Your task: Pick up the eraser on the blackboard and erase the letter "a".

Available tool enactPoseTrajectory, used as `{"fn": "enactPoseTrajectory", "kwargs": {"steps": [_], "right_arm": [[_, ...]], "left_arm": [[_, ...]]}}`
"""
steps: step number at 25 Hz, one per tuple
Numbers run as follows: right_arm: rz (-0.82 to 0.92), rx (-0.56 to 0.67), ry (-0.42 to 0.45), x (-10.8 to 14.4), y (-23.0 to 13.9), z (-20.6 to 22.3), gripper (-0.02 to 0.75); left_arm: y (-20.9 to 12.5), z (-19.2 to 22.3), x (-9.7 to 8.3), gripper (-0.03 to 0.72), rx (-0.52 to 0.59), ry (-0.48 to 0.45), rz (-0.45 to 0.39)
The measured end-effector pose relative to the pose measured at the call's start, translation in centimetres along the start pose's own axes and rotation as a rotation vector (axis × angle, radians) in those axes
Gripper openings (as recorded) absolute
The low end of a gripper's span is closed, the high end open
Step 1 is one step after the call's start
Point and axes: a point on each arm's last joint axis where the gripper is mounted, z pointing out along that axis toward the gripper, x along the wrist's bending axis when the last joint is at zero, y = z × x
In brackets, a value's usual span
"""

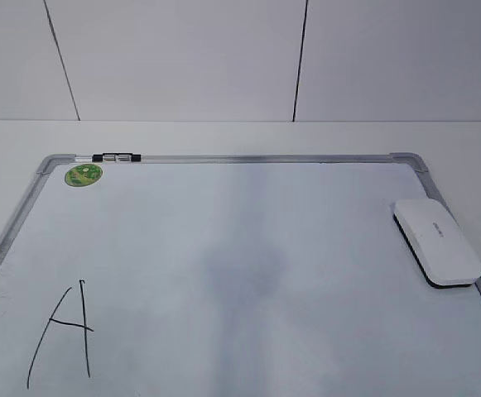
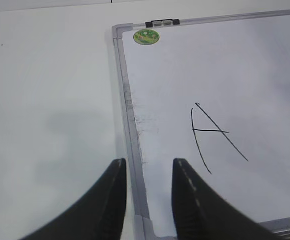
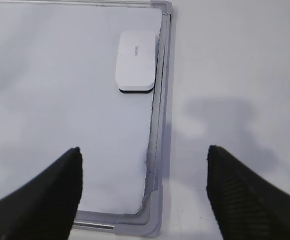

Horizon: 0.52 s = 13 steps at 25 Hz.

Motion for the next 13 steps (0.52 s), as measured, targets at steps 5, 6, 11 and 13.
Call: {"fn": "enactPoseTrajectory", "kwargs": {"steps": [5, 6, 11, 13], "right_arm": [[-0.001, 0.0, -0.002, -0.02, 0.0, 0.0, 0.592], [-0.001, 0.0, -0.002, -0.02, 0.0, 0.0, 0.592], [-0.002, 0.0, -0.003, -0.03, 0.0, 0.0, 0.592], [-0.002, 0.0, -0.003, -0.03, 0.0, 0.0, 0.592]], "left_arm": [[0.0, 0.0, 0.0, 0.235, 0.0, 0.0, 0.0], [0.0, 0.0, 0.0, 0.235, 0.0, 0.0, 0.0], [0.0, 0.0, 0.0, 0.235, 0.0, 0.0, 0.0], [0.0, 0.0, 0.0, 0.235, 0.0, 0.0, 0.0]]}}
